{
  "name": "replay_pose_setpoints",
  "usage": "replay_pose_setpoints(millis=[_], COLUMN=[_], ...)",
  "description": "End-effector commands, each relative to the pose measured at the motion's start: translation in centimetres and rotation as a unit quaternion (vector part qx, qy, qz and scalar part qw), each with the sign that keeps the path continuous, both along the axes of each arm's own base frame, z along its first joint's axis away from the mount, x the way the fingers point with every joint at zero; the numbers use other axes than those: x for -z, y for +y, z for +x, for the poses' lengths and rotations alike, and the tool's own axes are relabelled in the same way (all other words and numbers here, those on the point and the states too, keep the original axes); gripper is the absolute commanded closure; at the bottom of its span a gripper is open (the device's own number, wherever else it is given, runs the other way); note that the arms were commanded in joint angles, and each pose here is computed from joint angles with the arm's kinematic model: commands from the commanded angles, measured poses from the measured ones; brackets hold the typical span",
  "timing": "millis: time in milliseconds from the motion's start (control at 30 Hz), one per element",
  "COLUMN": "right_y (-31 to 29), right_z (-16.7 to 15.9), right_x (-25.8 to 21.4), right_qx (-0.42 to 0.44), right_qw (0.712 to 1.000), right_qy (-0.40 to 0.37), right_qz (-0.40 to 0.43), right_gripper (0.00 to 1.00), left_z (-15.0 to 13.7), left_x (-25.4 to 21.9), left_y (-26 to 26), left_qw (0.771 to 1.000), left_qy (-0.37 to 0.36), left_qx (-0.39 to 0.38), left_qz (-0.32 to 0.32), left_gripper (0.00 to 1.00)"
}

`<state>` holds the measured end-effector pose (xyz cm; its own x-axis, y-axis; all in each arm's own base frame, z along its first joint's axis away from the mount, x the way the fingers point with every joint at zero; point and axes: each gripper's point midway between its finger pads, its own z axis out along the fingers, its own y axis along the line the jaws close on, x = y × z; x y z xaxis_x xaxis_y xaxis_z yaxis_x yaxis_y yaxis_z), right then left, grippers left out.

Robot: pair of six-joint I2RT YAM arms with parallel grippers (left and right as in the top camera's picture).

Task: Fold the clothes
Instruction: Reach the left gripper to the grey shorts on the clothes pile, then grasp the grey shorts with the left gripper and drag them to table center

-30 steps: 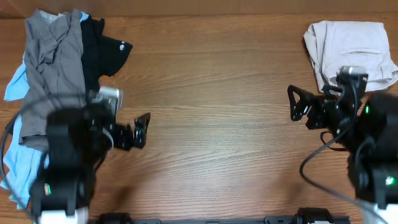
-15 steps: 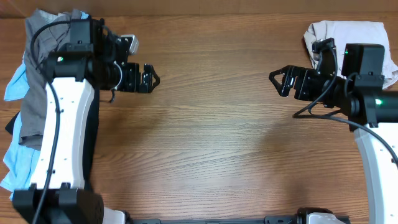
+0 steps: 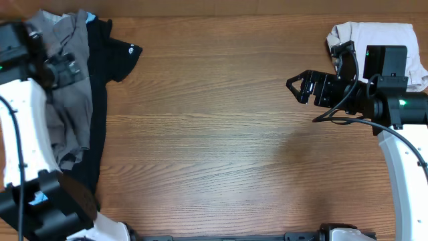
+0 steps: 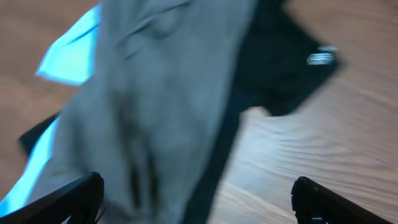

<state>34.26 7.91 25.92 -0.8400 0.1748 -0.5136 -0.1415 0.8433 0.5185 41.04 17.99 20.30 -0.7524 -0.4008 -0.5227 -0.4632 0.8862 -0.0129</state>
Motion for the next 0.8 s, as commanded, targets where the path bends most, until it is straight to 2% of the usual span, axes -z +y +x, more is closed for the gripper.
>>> replay_pose_setpoints(millis=[0,100,200,300,333,367,400,433,500,600,767], right_y=[-0.2,-0.2,-0.5,-0.7,-0.7,-0.7,-0.7,-0.7,-0.7,-0.7,-0.7], right_z=[0.5,0.5,0.6,0.6,0.6,0.7,0.7,0.7,0.7,1.0,1.6], right_x=[0.0,1.3,2.6,3.4,3.5,3.6,3.6,3.7,3.7,3.5,3.1], right_qx=[0.0,0.001,0.005,0.002,0.002,0.002,0.002,0.002,0.002,0.002,0.003], right_qw=[1.0,1.0,0.999,0.998,0.998,0.998,0.998,0.998,0.998,0.998,0.999], right_qy=[0.0,0.026,0.05,0.06,0.062,0.063,0.064,0.064,0.063,0.056,0.041], right_qz=[-0.006,-0.005,-0.013,-0.022,-0.022,-0.022,-0.022,-0.022,-0.022,-0.022,-0.022], right_gripper=[0.0,0.0,0.0,0.0,0.0,0.01,0.01,0.01,0.01,0.03,0.05], left_z=[-1.7,-3.0,-4.0,-4.2,-4.0,-4.0,-3.9,-3.8,-3.8,-3.4,-0.4], left_x=[3.0,6.4,8.7,10.8,11.6,11.9,12.3,12.6,12.6,11.9,7.2], left_y=[3.8,4.9,5.6,5.9,6.0,5.9,5.9,5.9,6.0,5.5,0.8], left_qw=[0.997,0.991,0.985,0.981,0.98,0.98,0.979,0.979,0.979,0.978,0.984], left_qy=[0.045,0.095,0.131,0.151,0.157,0.159,0.162,0.164,0.163,0.15,0.102], left_qx=[-0.062,-0.082,-0.106,-0.108,-0.108,-0.107,-0.107,-0.107,-0.107,-0.116,-0.039], left_qz=[-0.014,-0.04,-0.05,-0.058,-0.06,-0.062,-0.063,-0.064,-0.064,-0.082,-0.143], left_gripper=[0.07,0.14,0.16,0.16,0.19,0.27,0.41,0.69,0.96,0.96,0.96])
